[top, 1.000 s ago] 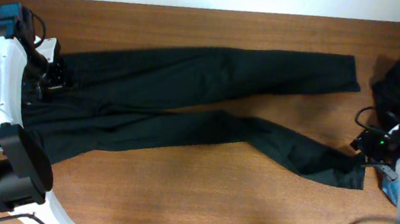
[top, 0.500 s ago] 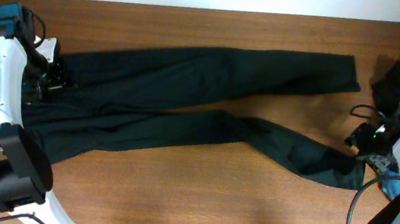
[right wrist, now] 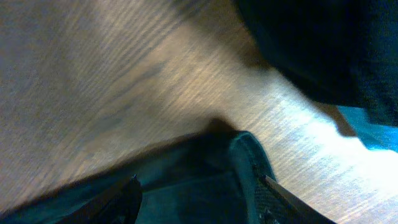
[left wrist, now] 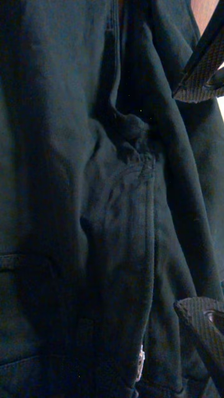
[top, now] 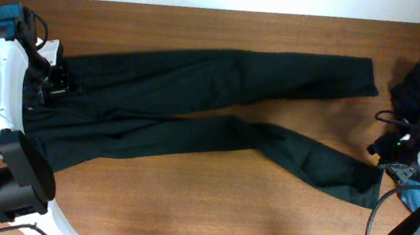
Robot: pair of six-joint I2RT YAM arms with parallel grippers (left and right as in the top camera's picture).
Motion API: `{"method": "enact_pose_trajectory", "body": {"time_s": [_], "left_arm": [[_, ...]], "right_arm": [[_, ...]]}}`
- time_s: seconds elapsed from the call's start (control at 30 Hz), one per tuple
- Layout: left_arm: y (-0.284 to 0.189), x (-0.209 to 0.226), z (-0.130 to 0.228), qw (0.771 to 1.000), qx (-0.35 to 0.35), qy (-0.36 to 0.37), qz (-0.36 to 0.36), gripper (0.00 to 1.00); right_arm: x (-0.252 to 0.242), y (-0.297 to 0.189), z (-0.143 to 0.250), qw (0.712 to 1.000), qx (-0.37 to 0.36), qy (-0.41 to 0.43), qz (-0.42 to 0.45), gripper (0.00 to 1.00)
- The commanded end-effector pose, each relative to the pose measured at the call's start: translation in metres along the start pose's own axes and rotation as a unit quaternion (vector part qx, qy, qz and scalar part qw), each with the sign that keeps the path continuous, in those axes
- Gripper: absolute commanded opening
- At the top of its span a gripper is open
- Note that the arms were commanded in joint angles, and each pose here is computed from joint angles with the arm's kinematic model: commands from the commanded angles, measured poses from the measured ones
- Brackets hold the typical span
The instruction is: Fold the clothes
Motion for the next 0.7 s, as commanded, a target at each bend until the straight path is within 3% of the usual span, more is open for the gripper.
{"method": "enact_pose_trajectory", "body": {"time_s": [0.0,0.67], "left_arm": [[-0.011,-0.001,0.0,1.0,-0.015,0.011,0.0,0.99],[-0.011,-0.001,0.0,1.0,-0.015,0.011,0.0,0.99]], "right_arm": [[-0.013,-0.004,-0.003,1.0,0.003,0.028,0.004,0.64],[-0.022,0.002,0.016,0.998,0.047,0.037,-0.012,0.56]]}}
Point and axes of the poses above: each gripper's point midway between its finger pads, its own y axis out along the fingers, its own x axis along the line the jaws close on, z = x × y, the point moved 3 cm from there along -y, back along the fingers, and after that the axes turned 3 degrees about -y, right-handed, at the moved point
